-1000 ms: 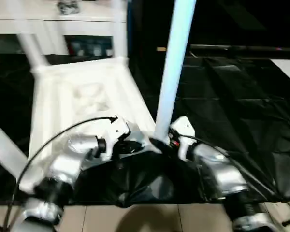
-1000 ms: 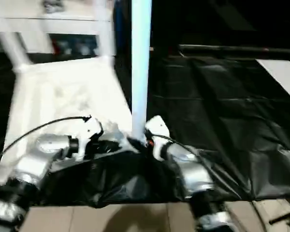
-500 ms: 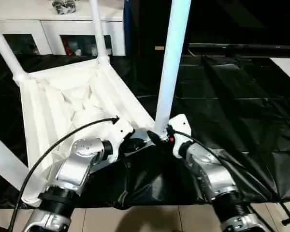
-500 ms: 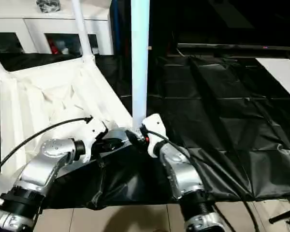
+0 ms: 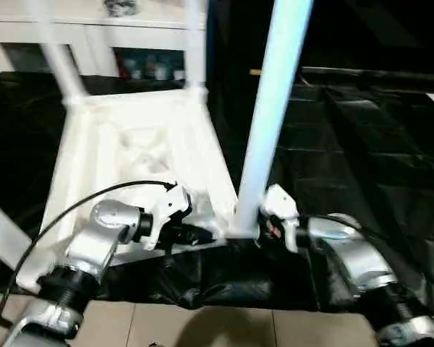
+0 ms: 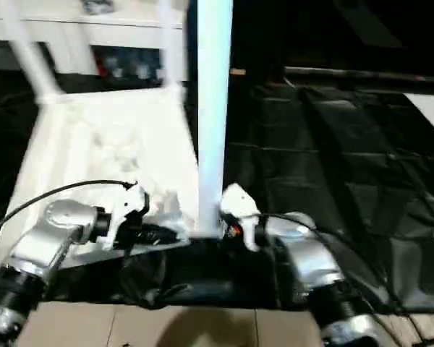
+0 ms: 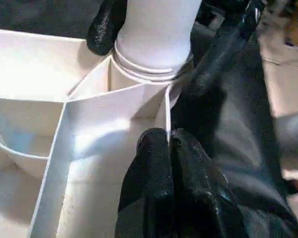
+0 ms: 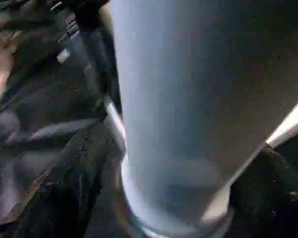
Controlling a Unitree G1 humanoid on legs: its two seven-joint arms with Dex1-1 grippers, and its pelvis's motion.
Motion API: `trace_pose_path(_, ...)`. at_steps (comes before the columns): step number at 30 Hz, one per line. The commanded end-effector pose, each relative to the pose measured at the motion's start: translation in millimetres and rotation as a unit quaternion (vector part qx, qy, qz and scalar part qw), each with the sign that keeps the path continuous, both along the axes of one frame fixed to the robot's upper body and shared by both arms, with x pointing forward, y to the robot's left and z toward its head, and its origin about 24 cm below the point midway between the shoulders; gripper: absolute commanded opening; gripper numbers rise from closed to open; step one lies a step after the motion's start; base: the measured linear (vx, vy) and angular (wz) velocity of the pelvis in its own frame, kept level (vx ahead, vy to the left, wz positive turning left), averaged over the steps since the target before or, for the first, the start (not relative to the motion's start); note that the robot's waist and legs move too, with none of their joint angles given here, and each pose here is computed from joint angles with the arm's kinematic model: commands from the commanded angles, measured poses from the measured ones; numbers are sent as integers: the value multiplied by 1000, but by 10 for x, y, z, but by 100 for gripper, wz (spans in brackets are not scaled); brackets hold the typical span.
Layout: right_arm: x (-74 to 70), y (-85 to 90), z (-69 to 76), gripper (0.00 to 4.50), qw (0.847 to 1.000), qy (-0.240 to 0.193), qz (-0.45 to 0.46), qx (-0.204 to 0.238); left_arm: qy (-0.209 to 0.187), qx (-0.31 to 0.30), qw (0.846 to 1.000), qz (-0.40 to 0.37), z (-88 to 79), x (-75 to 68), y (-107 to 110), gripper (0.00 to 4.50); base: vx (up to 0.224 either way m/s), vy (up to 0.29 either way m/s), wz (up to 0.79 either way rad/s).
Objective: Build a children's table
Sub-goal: Rotate leg to tighten
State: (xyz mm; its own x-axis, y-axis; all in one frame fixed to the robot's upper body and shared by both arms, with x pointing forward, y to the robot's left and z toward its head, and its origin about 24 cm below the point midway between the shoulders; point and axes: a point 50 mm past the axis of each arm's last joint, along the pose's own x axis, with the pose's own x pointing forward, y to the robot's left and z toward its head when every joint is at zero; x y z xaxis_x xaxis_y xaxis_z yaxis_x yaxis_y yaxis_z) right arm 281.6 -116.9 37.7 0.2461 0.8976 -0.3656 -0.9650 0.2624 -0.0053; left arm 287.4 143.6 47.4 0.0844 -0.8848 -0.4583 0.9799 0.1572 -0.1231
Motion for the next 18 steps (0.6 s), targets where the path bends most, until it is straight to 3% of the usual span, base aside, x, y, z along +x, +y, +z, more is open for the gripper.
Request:
trace_pose_path(1, -64, 67, -22, 343, 999, 9, 39, -3, -19, -18, 999, -39, 124, 45, -112, 0, 0, 0, 0)
trace_pose_path(3, -59, 82, 9, 343, 999, 12, 47, 6, -15, -12, 999, -50, 128, 71, -87, 0, 0, 0, 0)
trace_pose_path(4, -62, 87, 17, 319, 999, 14, 50, 9, -11, -12, 999, -52, 126, 74, -85, 0, 0, 0, 0)
trace_pose_path(10, -117, 116, 5, 281, 997, 20, 71, 14, 0, -10, 998, -67, 100, 62, -81, 0, 0, 0, 0)
trace_pose_path(18, -163, 135, -31, 269, 997, 28, 67, 23, -5, -8, 999, -50, 75, 71, -64, 0, 0, 0, 0)
